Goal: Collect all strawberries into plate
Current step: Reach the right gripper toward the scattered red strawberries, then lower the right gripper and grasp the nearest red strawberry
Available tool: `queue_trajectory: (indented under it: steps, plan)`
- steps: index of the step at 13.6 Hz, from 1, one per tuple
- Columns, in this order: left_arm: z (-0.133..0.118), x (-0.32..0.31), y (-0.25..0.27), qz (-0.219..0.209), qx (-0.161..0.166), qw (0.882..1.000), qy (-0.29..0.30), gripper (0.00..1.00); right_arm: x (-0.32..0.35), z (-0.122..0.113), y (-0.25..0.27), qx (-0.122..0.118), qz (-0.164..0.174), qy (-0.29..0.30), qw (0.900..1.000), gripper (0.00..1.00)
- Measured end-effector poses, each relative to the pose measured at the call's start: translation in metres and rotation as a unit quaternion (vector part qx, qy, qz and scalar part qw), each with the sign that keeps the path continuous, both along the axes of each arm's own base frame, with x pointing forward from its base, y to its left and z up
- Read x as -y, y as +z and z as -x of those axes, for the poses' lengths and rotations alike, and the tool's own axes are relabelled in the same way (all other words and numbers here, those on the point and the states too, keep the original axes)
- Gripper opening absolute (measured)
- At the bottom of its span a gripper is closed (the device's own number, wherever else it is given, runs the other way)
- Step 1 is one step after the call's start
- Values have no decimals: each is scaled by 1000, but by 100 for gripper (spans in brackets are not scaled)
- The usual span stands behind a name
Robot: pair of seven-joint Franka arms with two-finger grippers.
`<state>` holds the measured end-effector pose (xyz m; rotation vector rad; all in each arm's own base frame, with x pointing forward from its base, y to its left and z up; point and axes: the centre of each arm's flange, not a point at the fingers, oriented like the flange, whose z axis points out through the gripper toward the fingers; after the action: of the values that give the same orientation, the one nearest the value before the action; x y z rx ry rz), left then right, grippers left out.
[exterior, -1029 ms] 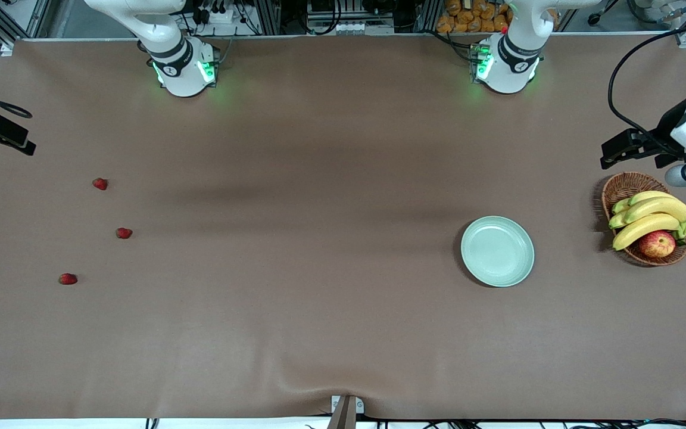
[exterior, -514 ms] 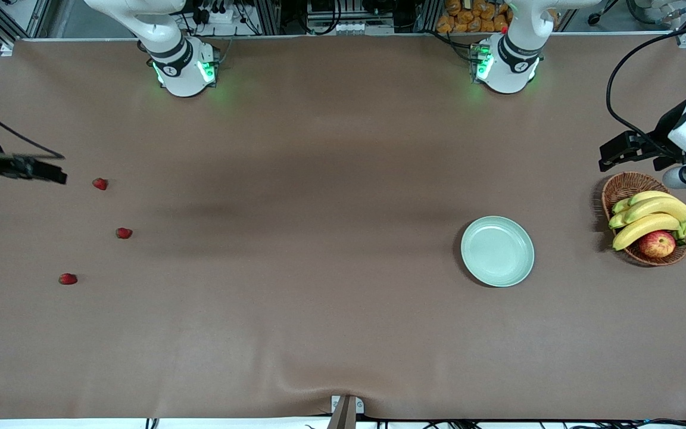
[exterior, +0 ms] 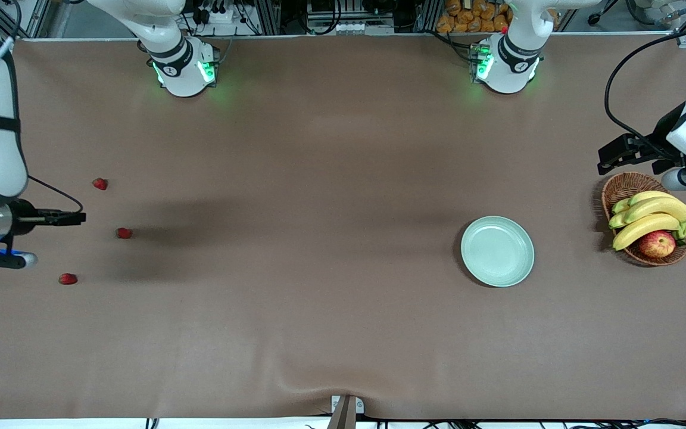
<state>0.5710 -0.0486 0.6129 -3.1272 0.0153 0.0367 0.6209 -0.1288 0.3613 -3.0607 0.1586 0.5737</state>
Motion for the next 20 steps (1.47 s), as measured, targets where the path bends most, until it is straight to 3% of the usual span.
queue_trajectory:
  steps: [3,8,11,20]
  plan:
    - [-3,1,-3,0,3,1000,-1,100,-7,11,-46,4,-2,9,1000,100]
    - [-6,2,-4,1,9,1000,-1,100,-16,37,-124,61,7,16,998,100]
    - [-6,2,-5,1,9,1000,-1,100,-18,49,-161,82,12,18,996,100]
    - [-13,2,-15,2,10,1000,-1,100,-17,52,-189,79,12,18,997,100]
